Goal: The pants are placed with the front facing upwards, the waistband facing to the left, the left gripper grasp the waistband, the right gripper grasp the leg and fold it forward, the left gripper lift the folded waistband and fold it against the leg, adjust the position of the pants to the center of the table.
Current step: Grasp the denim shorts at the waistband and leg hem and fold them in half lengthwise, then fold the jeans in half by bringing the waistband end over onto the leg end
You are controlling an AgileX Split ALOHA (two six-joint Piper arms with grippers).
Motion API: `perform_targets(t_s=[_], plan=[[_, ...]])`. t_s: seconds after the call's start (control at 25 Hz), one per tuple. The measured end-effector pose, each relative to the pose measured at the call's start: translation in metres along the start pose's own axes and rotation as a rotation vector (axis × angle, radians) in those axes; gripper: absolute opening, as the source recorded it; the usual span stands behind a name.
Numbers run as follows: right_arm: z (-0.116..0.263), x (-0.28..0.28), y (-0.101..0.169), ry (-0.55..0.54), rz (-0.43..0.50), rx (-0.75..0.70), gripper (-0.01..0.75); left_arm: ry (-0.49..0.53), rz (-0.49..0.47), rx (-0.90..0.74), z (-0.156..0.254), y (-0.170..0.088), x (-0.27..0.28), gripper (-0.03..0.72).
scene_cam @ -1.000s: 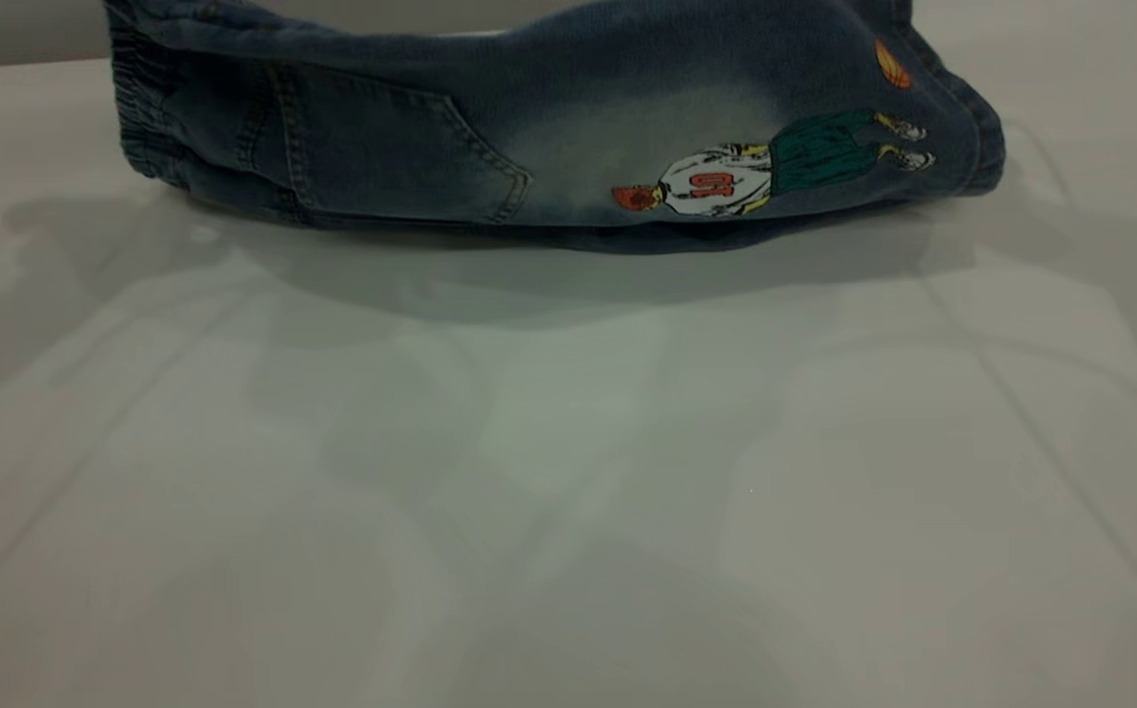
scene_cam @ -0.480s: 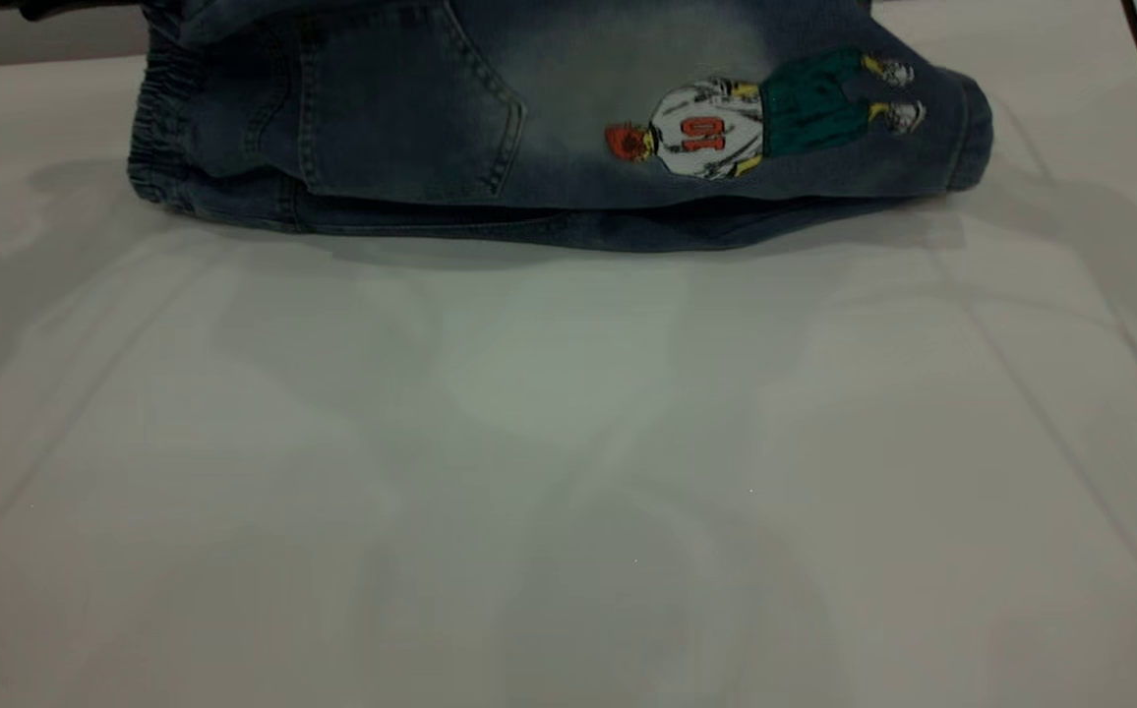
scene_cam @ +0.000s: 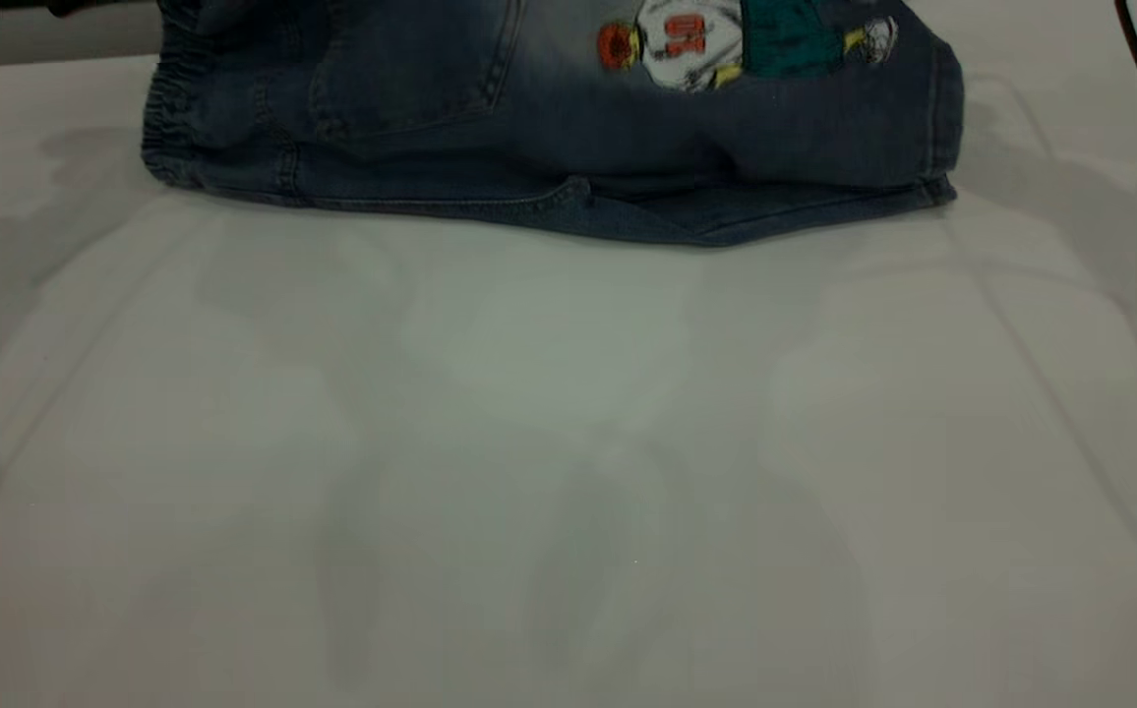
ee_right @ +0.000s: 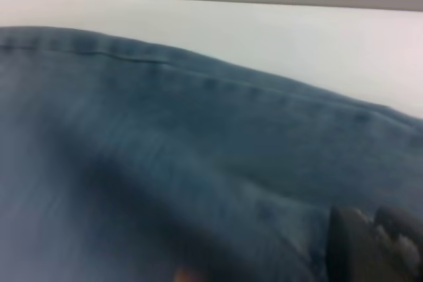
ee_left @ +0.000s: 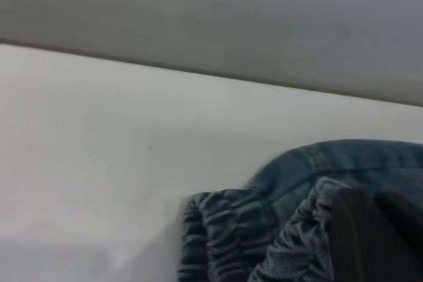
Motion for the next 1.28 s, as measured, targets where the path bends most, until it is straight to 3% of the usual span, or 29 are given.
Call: perform_targets(t_s=[0.32,0.52,0.68,0.8,1.0,1.28], plan=[[0.002,-0.002,-0.005,-0.005,0.042,-0.019,0.035,0.023,0.004,0.010,0.008,0.008,-0.011,0.048],[-0.001,0.000,-0.005,-0.013,0.048,-0.023,0.190,0.023,-0.003,0.010,0.008,0.009,-0.011,0.090],[-0.006,0.004,-0.004,-0.025,0.049,-0.017,0.375,0.023,-0.003,0.012,0.008,0.009,-0.011,0.228],[-0.011,0.008,-0.003,-0.037,0.049,-0.022,0.459,0.023,-0.004,0.012,0.008,0.009,-0.011,0.379],[-0.013,0.011,0.007,-0.033,-0.050,-0.096,0.489,0.023,-0.006,0.012,0.009,0.010,-0.011,0.542],[-0.011,0.012,0.022,-0.006,-0.189,-0.093,0.490,0.004,-0.127,0.023,0.008,0.023,-0.012,0.567]])
Point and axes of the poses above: a point on each arm's last joint axis where the gripper is mounted, x pointing back along that axis away from the gripper, y along the wrist's bending axis when the last joint is at zero, z = x × y, the point moved 1 cm from there along -x, pointing out along that axis toward the gripper, and after that the axes turned 14 degrees about x, right-handed, at the moved point
